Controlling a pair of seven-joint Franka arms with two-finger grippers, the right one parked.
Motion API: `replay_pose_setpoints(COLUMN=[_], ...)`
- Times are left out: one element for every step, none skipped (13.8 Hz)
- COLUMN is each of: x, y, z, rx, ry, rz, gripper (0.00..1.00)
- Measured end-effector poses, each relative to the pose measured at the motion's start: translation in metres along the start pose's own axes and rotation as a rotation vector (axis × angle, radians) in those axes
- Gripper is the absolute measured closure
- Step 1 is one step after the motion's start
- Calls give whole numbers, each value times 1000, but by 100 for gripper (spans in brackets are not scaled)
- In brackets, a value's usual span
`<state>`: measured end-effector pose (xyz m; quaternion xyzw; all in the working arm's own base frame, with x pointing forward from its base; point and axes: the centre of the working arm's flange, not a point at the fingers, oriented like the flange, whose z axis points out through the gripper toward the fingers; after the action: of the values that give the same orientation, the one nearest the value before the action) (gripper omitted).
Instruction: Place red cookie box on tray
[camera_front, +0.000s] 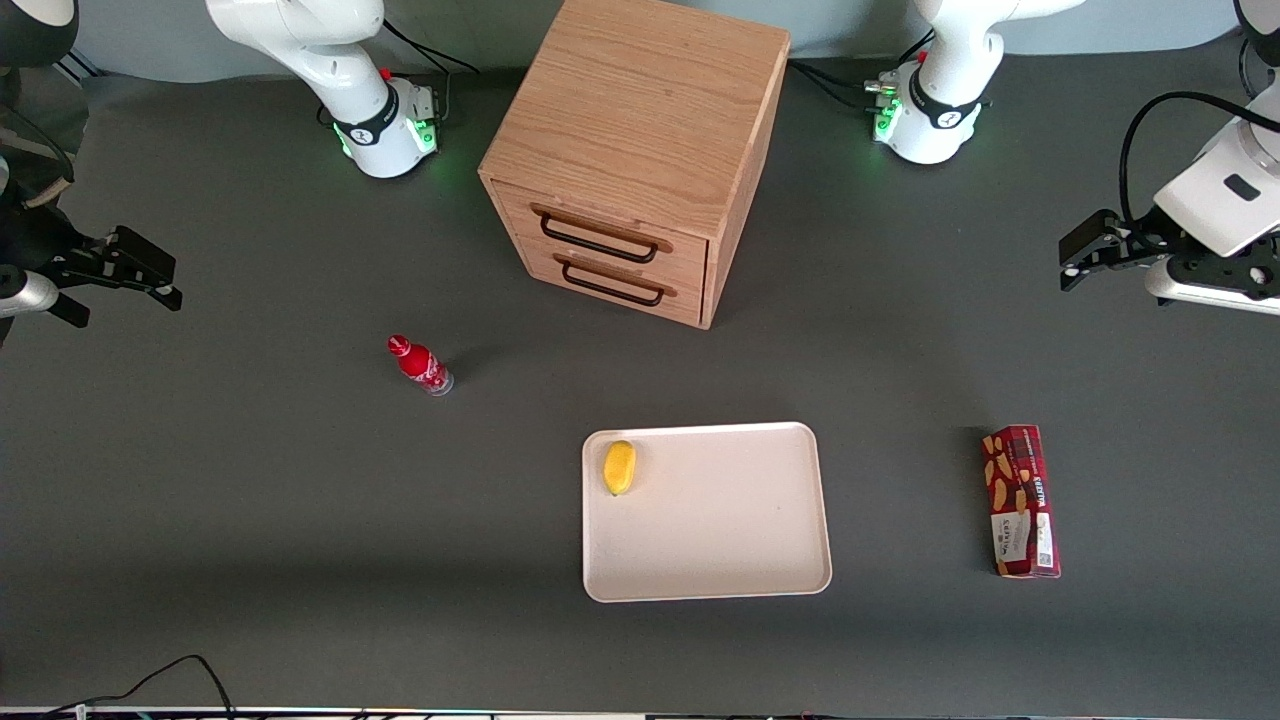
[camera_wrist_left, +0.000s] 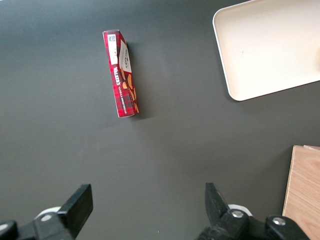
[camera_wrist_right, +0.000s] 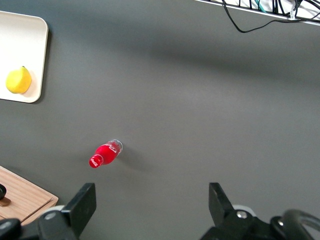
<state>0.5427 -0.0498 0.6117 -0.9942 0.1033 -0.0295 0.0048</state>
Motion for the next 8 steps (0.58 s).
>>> replay_pose_setpoints(x=[0,0,-1,-2,-2,-3,-3,-3], y=[0,0,-2,-5,-8,-11,-12,-13], z=[-1,-2,-5,-8,-9,-10,-10,-10], rx=[0,0,0,0,0,0,0,0], ry=[1,0,1,-1,-3,-3,-4,-4], rz=[6,18,23,25,22,18,15,15], gripper=[0,0,0,0,0,0,0,0])
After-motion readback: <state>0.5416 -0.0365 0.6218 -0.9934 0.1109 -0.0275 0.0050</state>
